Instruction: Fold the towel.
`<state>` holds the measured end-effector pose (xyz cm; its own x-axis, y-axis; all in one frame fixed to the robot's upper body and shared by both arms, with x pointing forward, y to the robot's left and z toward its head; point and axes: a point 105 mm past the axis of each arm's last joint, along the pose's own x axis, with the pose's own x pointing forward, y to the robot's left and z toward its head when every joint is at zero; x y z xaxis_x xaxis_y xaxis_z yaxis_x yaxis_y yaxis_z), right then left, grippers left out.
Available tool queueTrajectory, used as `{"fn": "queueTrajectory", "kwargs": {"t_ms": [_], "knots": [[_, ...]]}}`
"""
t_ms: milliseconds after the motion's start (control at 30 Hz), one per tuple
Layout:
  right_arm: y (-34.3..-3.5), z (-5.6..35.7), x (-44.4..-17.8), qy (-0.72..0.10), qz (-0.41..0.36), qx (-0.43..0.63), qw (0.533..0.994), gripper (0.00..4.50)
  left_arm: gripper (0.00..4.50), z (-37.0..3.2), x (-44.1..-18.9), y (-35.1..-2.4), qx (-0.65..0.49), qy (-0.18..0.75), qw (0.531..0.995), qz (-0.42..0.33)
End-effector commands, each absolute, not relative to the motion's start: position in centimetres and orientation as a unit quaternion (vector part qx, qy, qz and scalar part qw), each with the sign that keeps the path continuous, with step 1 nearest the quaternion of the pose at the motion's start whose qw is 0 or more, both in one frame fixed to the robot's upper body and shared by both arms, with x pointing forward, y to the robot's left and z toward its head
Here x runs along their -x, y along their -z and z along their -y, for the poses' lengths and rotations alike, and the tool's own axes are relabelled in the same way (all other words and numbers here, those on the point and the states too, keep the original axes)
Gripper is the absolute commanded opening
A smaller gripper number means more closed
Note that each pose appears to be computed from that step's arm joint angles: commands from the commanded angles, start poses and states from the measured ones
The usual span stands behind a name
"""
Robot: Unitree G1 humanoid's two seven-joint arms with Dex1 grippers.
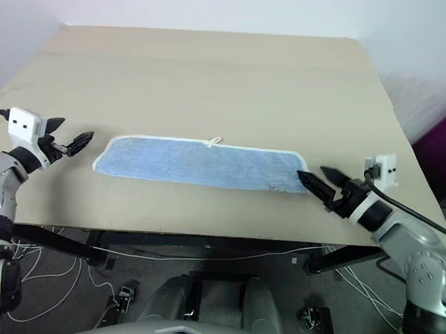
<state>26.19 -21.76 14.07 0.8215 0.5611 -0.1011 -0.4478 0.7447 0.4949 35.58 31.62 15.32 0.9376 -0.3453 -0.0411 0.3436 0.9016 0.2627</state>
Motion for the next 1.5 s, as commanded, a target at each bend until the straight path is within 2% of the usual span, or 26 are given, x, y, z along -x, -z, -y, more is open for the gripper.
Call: {"fn": "queueTrajectory", "kwargs": {"t_ms": [33, 200, 333, 600, 867, 967, 1333, 1500], "knots": [[-14.3, 20.8, -25.1, -0.257, -0.129, -0.3, 0.91, 4.47, 4.3, -27.4, -34.8, -16.7, -0.134, 0.269, 0.953, 0.038], [-12.2, 19.0, -24.3, -0.215, -0.178, -0.371, 0.886, 4.47, 4.3, -21.9, -33.9, -15.8, -0.122, 0.37, 0.92, 0.038], [-11.4, 18.5, -25.8, -0.16, -0.191, -0.438, 0.864, 4.47, 4.3, -18.7, -32.8, -14.7, -0.131, 0.431, 0.892, 0.028], [-9.5, 18.9, -28.5, -0.073, -0.21, -0.507, 0.833, 4.47, 4.3, -17.7, -32.5, -14.3, -0.122, 0.444, 0.887, 0.027], [-8.3, 19.4, -30.5, -0.017, -0.205, -0.532, 0.821, 4.47, 4.3, -17.9, -32.1, -14.4, -0.125, 0.434, 0.892, 0.032], [-8.1, 19.6, -30.6, -0.005, -0.201, -0.539, 0.818, 3.82, 4.3, -17.9, -31.8, -14.5, -0.121, 0.433, 0.892, 0.033], [-8.4, 20.9, -30.9, 0.022, -0.166, -0.552, 0.817, 0.01, 4.3, -17.3, -30.8, -13.5, -0.107, 0.455, 0.884, 0.013], [-9.2, 21.6, -30.7, 0.03, -0.143, -0.54, 0.829, 0.01, 4.3, -16.9, -30.9, -13.2, -0.102, 0.459, 0.882, 0.012]]}}
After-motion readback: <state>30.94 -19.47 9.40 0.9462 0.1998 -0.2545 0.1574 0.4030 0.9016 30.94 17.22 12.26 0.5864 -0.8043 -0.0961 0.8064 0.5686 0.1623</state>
